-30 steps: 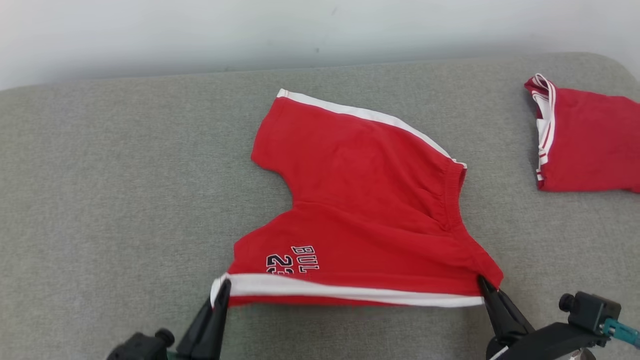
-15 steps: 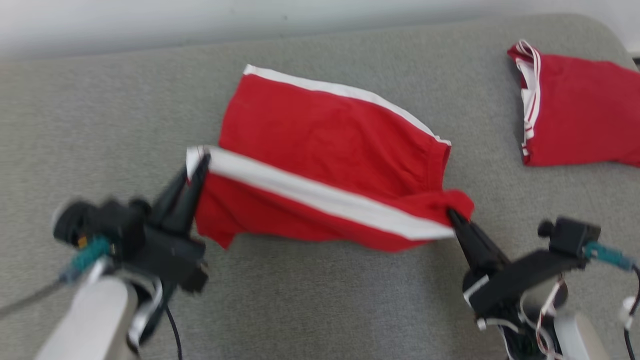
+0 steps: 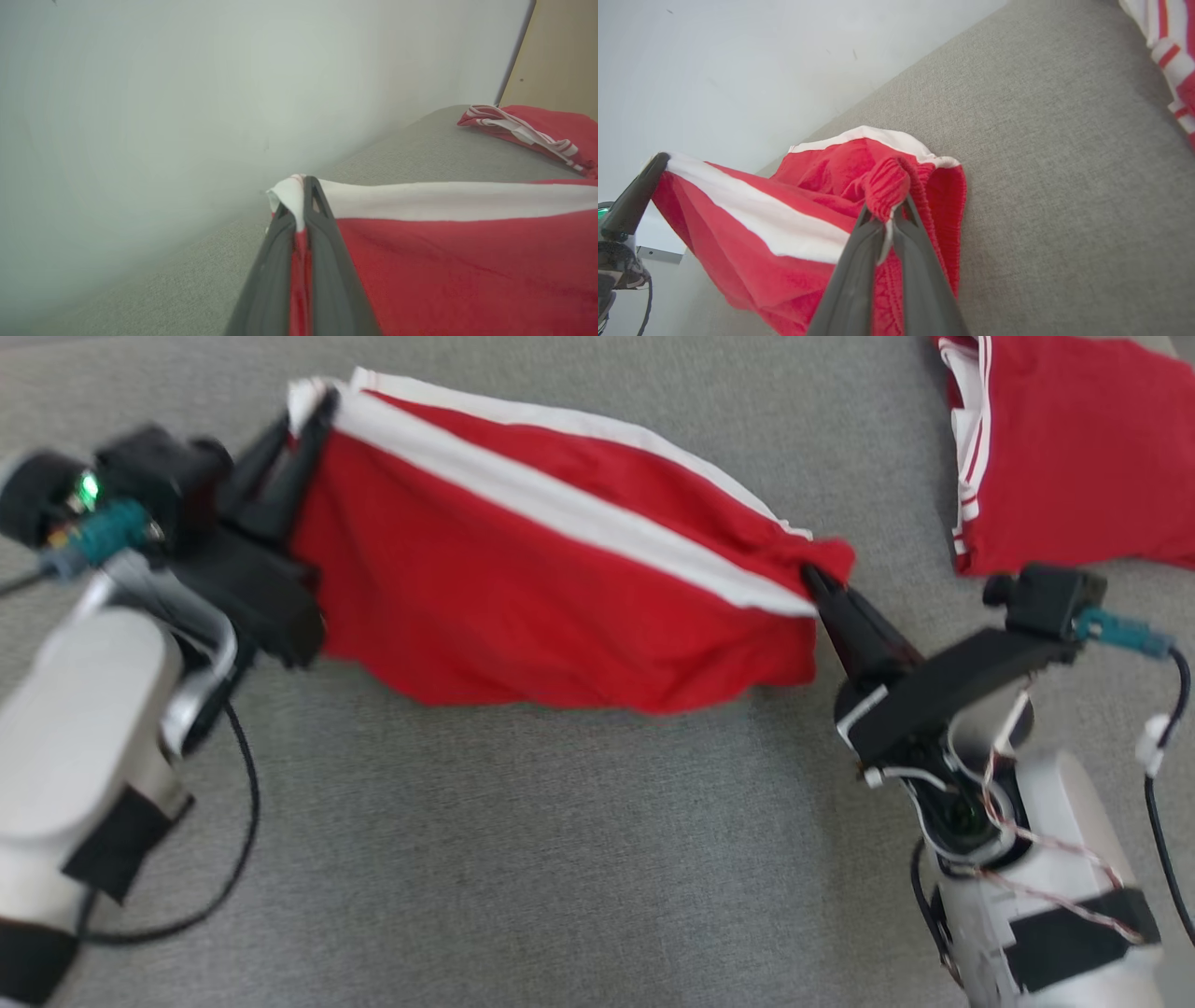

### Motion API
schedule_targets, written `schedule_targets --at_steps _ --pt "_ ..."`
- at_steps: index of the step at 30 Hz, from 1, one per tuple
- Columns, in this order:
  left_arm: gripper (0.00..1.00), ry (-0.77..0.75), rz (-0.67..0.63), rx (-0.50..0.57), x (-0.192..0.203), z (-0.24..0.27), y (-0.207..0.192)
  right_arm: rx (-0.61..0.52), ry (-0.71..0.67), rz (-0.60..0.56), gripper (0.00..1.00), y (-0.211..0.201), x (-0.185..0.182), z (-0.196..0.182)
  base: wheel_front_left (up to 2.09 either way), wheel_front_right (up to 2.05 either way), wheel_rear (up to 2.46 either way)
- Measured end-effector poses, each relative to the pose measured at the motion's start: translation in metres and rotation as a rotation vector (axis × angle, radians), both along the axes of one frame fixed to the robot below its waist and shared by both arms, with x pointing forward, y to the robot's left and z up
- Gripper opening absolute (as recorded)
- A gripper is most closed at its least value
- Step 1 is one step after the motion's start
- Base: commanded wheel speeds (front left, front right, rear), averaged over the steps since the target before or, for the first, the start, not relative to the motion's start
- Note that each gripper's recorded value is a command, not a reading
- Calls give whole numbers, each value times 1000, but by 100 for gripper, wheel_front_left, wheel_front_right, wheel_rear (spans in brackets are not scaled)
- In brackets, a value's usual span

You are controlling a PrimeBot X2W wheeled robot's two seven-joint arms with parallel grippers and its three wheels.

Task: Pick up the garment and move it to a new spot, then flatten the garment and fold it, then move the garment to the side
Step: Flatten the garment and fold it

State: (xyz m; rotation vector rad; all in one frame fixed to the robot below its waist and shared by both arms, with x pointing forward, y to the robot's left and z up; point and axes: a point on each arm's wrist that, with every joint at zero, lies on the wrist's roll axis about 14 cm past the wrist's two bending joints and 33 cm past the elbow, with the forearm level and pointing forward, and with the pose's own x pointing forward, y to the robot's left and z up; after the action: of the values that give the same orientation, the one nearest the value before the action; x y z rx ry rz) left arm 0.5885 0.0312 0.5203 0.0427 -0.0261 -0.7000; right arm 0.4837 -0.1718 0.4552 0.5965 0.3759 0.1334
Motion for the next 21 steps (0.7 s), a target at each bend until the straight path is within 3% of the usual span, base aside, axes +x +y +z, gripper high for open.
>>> schedule_targets --at_steps 11,13,14,15,16,17,21 --pt "0 46 -10 78 50 -39 -14 -53 -42 -34 0 -12 39 -4 0 0 0" --pt "0 46 -2 78 55 -43 -14 -86 -53 -30 26 -13 42 -3 0 0 0" --pt "0 44 5 80 58 -44 -13 -103 -59 -30 73 -13 43 -4 0 0 0" --pt "15 39 7 83 60 -44 -13 -109 -65 -33 100 -14 43 -3 0 0 0" --pt "80 35 11 86 62 -45 -12 -114 -69 -38 100 -15 44 -3 0 0 0" --pt "100 34 13 90 63 -46 -12 -121 -76 -43 100 -16 45 -3 0 0 0" --pt "100 31 20 89 63 -45 -14 -141 -116 -60 100 -20 44 5 0 0 0"
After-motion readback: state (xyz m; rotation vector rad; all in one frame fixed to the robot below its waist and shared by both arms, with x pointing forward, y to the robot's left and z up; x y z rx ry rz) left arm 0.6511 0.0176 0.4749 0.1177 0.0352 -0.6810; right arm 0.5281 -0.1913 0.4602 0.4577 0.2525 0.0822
